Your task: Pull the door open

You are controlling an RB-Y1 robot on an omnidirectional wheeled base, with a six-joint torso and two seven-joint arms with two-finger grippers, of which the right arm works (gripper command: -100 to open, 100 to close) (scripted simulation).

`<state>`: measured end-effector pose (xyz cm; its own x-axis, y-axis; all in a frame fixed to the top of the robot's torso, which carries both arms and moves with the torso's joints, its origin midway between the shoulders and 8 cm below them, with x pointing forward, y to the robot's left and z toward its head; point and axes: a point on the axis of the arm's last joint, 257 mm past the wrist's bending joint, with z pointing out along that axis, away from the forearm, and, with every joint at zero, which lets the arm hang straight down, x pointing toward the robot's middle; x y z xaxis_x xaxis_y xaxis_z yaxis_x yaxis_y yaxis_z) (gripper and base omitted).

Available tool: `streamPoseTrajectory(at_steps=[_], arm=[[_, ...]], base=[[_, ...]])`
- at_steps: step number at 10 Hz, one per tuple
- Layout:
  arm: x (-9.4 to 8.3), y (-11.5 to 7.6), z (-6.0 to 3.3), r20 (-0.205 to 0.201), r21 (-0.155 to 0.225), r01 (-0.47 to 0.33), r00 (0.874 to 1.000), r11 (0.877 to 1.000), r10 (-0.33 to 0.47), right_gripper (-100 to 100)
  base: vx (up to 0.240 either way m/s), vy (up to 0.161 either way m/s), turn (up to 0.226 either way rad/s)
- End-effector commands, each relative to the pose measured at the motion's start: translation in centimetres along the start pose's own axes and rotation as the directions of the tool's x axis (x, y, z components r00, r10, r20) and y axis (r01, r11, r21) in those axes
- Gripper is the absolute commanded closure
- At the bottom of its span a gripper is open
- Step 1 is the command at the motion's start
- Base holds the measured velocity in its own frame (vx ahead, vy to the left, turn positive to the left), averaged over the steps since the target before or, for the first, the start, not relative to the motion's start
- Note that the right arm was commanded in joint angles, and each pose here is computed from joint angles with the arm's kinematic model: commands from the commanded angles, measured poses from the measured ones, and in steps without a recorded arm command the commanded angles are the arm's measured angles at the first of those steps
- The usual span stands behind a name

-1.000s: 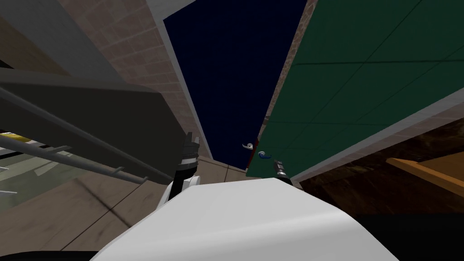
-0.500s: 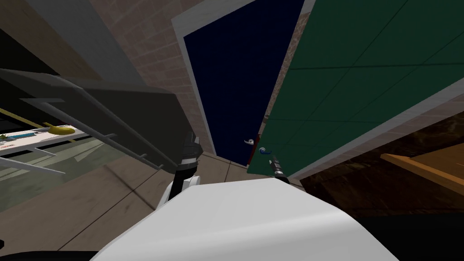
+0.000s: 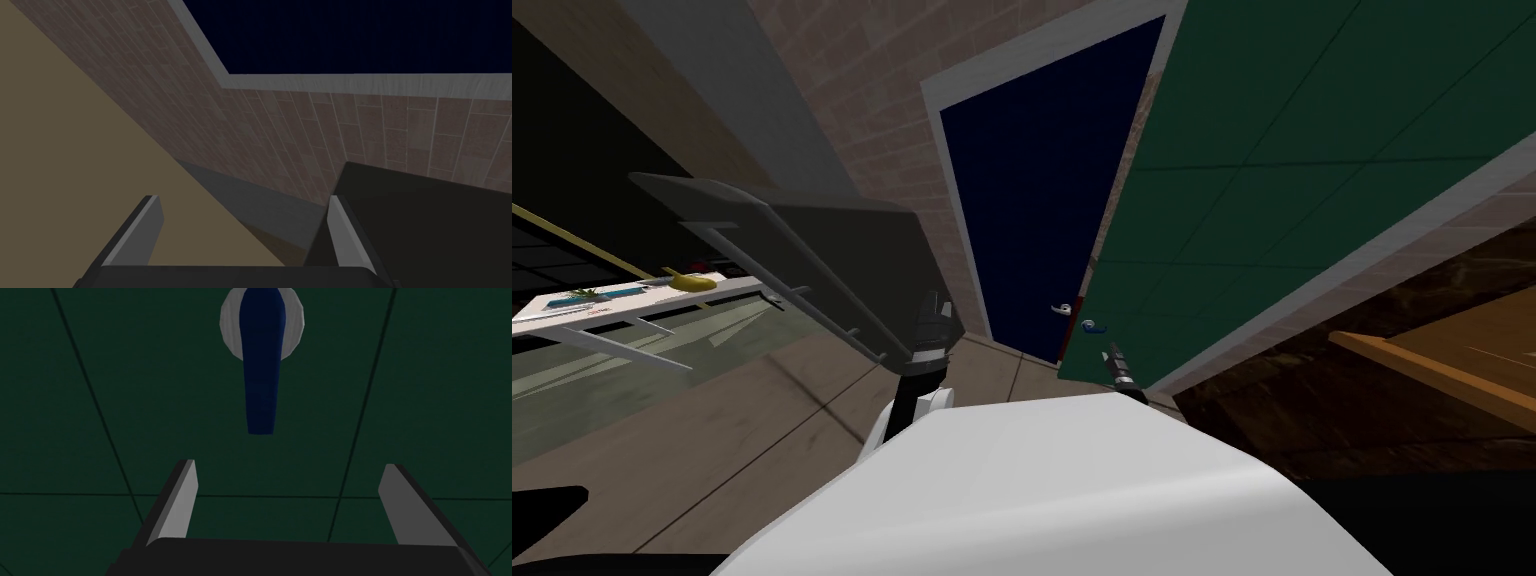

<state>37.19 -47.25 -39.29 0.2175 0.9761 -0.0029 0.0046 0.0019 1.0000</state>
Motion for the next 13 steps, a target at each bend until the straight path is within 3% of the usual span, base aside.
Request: streamPoseTrajectory(at_steps=[1,6,7,13], arm=[[0.0,-0.06,0.1,0.007,0.0,0.002,1.0,1.0,-0.002,-100],[0.37,-0.02,0.6,0.017,-0.004,0.002,1.0,1.0,-0.002,-100],[0.37,-0.02,0.6,0.017,-0.004,0.002,1.0,1.0,-0.002,100],[0.66,-0.11,0.73,0.008,-0.001,0.001,1.0,1.0,-0.001,100]], base=[[0.155,-0.054,0.016],[0.164,-0.057,0.027],[-0.01,-0.001,-0.008],[-0.034,-0.005,0.019]])
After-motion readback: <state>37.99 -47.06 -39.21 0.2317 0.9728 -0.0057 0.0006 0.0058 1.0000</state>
